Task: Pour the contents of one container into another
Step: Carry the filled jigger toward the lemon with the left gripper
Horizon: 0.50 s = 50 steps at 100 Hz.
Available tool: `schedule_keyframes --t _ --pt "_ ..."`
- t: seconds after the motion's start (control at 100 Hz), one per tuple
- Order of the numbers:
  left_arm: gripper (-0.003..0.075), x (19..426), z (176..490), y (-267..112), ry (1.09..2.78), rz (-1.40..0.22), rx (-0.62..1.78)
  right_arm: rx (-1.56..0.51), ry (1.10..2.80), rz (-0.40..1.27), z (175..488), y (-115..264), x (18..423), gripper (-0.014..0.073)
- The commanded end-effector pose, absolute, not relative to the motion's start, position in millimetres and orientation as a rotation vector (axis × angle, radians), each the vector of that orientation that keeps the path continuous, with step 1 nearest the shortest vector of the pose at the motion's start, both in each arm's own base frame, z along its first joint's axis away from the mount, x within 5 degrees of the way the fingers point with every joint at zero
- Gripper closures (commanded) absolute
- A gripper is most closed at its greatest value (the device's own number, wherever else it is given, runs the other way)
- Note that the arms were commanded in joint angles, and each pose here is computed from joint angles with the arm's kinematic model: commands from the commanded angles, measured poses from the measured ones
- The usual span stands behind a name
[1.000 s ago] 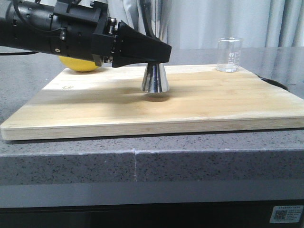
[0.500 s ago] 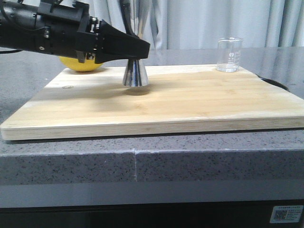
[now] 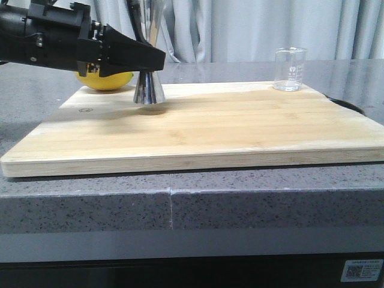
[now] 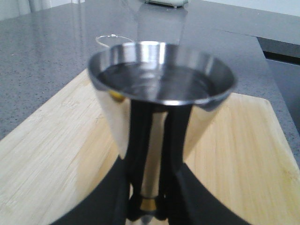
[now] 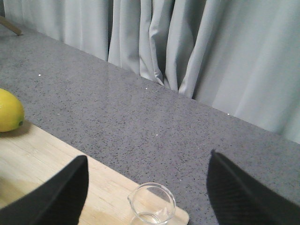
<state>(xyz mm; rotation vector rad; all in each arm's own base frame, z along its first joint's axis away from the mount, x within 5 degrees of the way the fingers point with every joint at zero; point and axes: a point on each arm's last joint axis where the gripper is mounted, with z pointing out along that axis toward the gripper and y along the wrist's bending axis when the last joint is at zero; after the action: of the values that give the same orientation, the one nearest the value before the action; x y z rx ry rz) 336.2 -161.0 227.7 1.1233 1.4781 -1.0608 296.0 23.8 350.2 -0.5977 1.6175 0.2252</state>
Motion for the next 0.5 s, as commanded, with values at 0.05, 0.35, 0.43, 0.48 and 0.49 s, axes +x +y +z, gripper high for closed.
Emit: schedule_keyframes --t 0.05,0.35,0.43,0.48,0.49 --pt "0.0738 330.7 266.2 -156.7 1.305 -1.117 1.085 -0.575 1.548 0.227 371.0 23.4 288.2 0.0113" --pt "0.0738 331.5 264.5 -152.6 1.315 -1.104 1.103 -0.574 1.55 0.223 370.8 23.1 288.3 0.0113" --pt "0.0738 331.5 264.5 -152.6 1.315 -1.104 1.103 -0.574 1.55 0.223 370.8 23.1 288.3 0.0113" --pt "0.0738 331.3 264.2 -152.6 1.316 -1.103 1.107 -0.575 1.551 0.222 370.8 23.1 288.4 0.0113" --pt "0.0739 331.3 264.2 -152.6 1.316 -1.104 1.107 -0.576 1.551 0.221 370.7 23.1 288.3 0.0113"
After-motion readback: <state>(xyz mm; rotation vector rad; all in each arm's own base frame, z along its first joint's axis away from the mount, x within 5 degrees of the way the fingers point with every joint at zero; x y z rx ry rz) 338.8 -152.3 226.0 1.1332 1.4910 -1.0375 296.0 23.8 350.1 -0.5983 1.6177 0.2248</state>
